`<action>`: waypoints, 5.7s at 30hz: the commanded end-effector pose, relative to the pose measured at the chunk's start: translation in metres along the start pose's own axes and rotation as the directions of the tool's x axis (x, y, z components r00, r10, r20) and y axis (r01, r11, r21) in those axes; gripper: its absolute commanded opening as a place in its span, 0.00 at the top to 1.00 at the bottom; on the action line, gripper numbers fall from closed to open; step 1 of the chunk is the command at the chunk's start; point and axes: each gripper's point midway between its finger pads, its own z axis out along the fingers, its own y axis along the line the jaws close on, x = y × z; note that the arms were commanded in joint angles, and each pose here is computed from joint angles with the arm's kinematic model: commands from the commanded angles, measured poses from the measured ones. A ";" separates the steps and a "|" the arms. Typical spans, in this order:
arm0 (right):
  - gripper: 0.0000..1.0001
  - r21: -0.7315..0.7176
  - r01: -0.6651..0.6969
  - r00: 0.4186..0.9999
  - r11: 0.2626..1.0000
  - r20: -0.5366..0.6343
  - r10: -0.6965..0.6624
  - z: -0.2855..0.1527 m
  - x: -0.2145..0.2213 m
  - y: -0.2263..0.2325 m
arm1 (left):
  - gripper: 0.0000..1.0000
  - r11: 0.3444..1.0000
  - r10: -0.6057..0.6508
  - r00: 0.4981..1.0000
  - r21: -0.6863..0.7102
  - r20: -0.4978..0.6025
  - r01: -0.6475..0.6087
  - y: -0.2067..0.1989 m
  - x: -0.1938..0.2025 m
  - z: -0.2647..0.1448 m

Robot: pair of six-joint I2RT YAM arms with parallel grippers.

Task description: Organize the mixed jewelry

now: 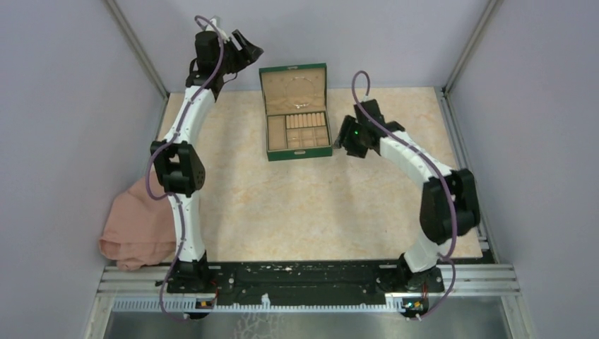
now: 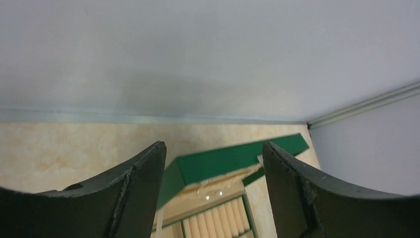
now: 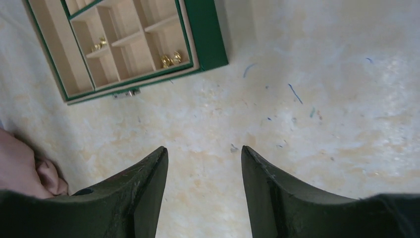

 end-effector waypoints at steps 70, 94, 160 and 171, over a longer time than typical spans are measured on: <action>1.00 0.061 0.167 0.986 0.984 -0.036 -0.165 -0.006 0.055 -0.025 | 0.20 0.997 -0.064 0.954 -0.061 -0.293 0.048 -0.042 0.093 -0.256; 0.67 0.069 0.194 0.981 0.979 -0.011 -0.194 -0.035 0.073 -0.045 | 0.20 0.996 -0.086 0.943 -0.042 -0.322 0.077 -0.047 0.105 -0.249; 0.46 -0.433 0.029 0.999 0.901 0.036 -0.015 -0.048 -0.078 0.027 | 0.19 0.999 -0.044 0.935 -0.032 -0.352 0.035 -0.053 0.103 -0.231; 0.46 -0.323 0.045 0.998 0.945 -0.036 -0.060 -0.058 -0.020 -0.009 | 0.19 0.999 -0.050 0.923 -0.008 -0.382 0.050 -0.061 0.116 -0.221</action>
